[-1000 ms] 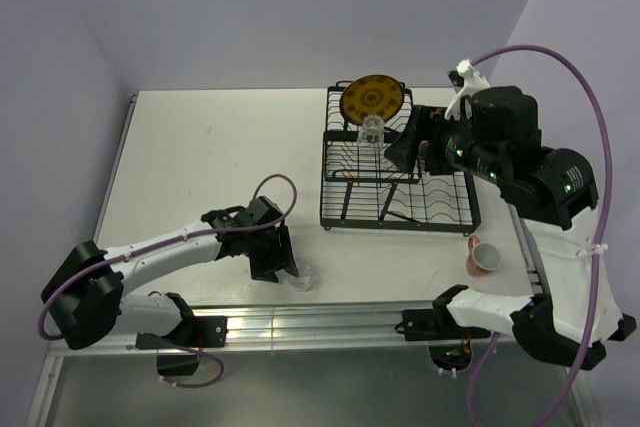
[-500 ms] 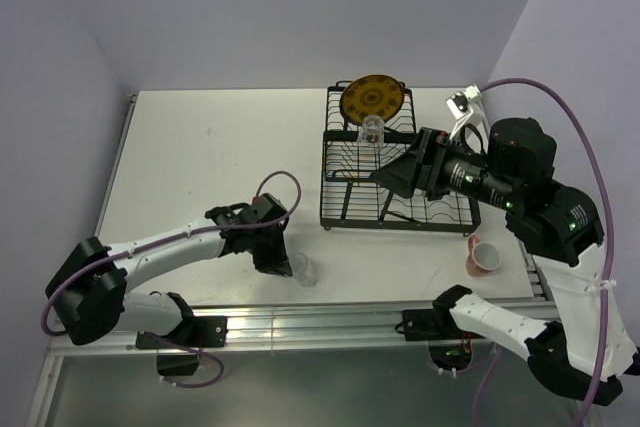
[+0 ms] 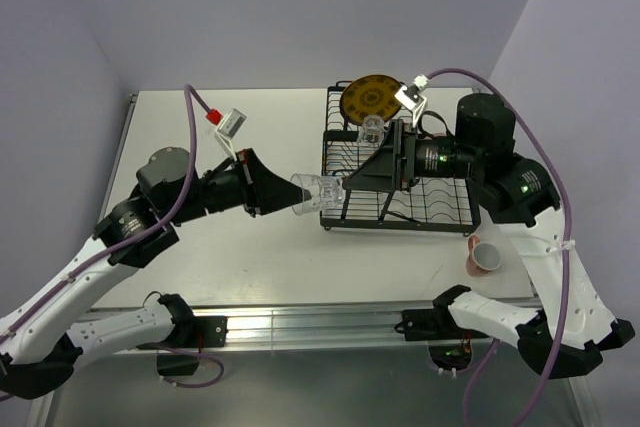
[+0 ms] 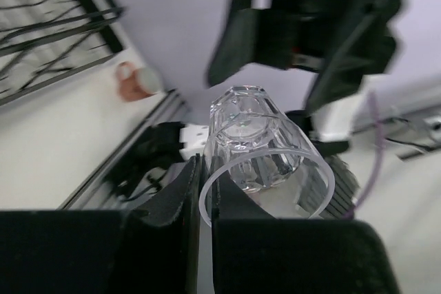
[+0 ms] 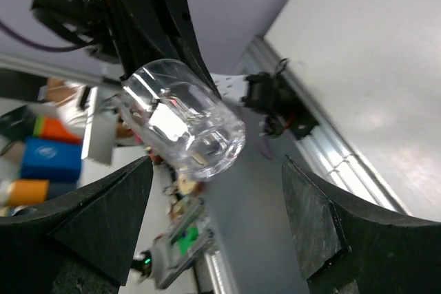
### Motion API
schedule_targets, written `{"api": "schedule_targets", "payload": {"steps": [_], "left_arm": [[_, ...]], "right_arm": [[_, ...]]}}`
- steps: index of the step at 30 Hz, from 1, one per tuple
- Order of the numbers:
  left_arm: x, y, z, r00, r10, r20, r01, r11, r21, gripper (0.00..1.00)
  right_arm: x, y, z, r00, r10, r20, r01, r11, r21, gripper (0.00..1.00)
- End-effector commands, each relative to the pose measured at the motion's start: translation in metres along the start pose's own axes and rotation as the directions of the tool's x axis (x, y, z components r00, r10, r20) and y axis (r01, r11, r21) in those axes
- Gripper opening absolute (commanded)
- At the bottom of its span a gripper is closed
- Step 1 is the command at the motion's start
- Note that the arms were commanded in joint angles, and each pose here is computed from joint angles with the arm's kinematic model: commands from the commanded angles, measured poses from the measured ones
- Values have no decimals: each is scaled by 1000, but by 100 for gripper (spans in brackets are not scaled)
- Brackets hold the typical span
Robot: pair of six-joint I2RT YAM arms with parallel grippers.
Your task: Load the mixed dishes into the dish rack
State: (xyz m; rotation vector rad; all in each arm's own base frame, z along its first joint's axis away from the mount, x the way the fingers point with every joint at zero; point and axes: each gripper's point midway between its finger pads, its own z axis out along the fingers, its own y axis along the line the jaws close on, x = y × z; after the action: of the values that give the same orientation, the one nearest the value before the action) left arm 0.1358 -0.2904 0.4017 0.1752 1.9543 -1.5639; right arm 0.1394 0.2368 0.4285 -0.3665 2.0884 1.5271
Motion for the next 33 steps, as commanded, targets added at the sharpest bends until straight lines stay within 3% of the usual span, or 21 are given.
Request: {"api": "schedule_targets", "payload": {"steps": [1,4,11,16,18,21,22,23,24,25,26,28,29,30,31,32,33], "left_arm": [[3,-33,9,999,13,-43,-4,979,204,0],[-7,-57,4,1000,15,9,-17,946,325,0],[-6,-60,16,998,47,-39,-31,942,333,0],[-11,-63,14,998,56,-31,-41,934,354,0],[-13,-64,13,998,50,-29,-36,931,364,0],[-14,-63,11,998,50,-32,-34,928,372,0],[-14,-61,11,998,49,-35,-32,928,372,0],[-16,-60,9,998,47,-29,-33,928,371,12],[-17,-55,9,999,29,-30,-16,934,356,33],[-19,-50,9,1000,16,-24,-7,941,338,58],[-27,-35,9,1000,-24,15,19,965,261,99],[-35,-10,7,995,-66,74,55,988,141,99],[-43,-1,-3,988,-77,133,65,994,91,99],[-48,35,-6,970,-122,212,138,988,-66,99],[-51,56,-13,953,-150,263,196,968,-156,99],[-54,75,-25,931,-174,322,256,938,-234,99],[-47,109,-37,902,-208,378,350,865,-359,99]], "right_arm": [[8,46,-14,998,-62,-23,55,968,-244,82],[12,49,-13,998,-54,-33,42,954,-296,81],[9,58,-14,999,-51,12,52,925,-377,80],[10,59,-14,1000,7,-2,-7,901,-434,69],[10,63,-15,1000,5,1,-4,892,-452,61],[8,63,-15,1000,8,10,-3,890,-456,23],[7,64,-15,1000,11,15,-3,890,-455,0],[5,63,-14,1000,14,19,-4,892,-452,0],[4,66,-15,999,6,31,8,891,-453,0],[0,65,-14,999,10,45,11,896,-444,0],[-1,59,-10,999,40,34,-23,912,-410,0],[-21,53,-6,993,-3,117,41,945,-325,0],[-17,32,-1,994,60,88,-39,974,-221,0],[-23,21,2,993,-17,118,35,989,-146,0],[-38,21,1,988,-40,146,52,996,-78,0],[-39,-10,1,987,2,161,-17,996,91,0],[-46,-22,-2,984,-57,170,27,984,175,0]]}}
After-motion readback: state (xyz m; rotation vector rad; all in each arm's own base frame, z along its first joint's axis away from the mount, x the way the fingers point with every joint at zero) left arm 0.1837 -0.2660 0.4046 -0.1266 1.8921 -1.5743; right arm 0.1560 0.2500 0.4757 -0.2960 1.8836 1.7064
